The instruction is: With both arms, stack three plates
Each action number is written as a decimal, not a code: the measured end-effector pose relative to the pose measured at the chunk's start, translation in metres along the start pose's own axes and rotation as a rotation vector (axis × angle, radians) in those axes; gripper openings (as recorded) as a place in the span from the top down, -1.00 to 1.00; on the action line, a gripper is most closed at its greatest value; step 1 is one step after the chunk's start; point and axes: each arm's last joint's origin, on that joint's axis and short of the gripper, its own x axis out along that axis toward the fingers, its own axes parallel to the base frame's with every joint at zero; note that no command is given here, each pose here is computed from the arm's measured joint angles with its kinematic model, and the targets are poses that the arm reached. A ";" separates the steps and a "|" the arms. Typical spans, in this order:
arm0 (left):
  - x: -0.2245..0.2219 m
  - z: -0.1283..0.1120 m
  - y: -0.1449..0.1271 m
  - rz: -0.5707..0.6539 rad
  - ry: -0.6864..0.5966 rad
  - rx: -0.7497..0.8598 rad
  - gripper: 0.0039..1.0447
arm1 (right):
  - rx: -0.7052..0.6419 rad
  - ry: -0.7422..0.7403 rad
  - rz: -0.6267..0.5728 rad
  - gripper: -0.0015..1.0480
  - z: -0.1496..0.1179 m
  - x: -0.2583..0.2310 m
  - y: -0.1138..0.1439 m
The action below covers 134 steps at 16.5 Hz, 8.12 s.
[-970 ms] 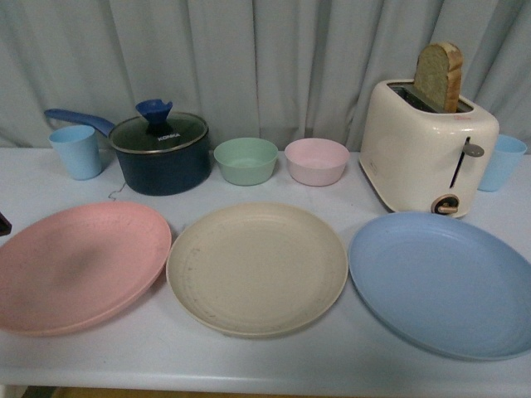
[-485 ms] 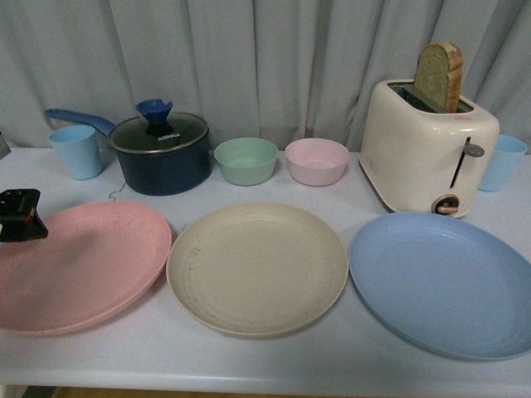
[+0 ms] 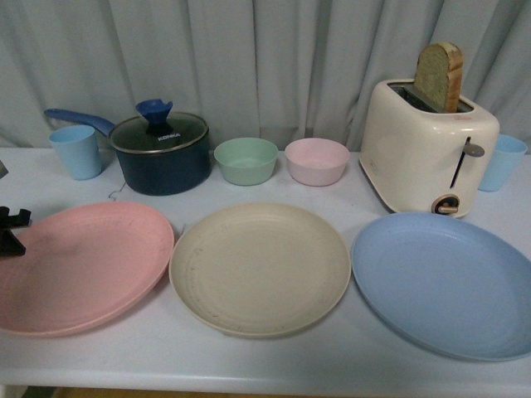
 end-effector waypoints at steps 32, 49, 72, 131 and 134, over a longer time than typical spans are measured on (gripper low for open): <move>-0.047 -0.021 -0.233 -0.092 -0.085 -0.176 0.96 | 0.000 0.000 0.000 -0.87 0.000 0.000 0.000; -0.157 -0.063 -0.197 0.037 -0.961 0.108 -0.13 | 0.000 0.000 0.000 -0.87 0.000 0.000 0.000; -0.206 -0.191 -0.127 0.029 -1.012 0.110 0.97 | 0.000 0.000 0.000 -0.87 0.000 0.000 0.000; -0.229 -0.225 -0.126 0.029 -1.019 0.111 -0.88 | 0.159 0.852 -0.119 0.94 -0.096 0.239 -0.066; -0.229 -0.225 -0.126 0.029 -1.019 0.111 -0.88 | 0.205 0.849 -0.180 0.94 -0.068 0.197 -0.084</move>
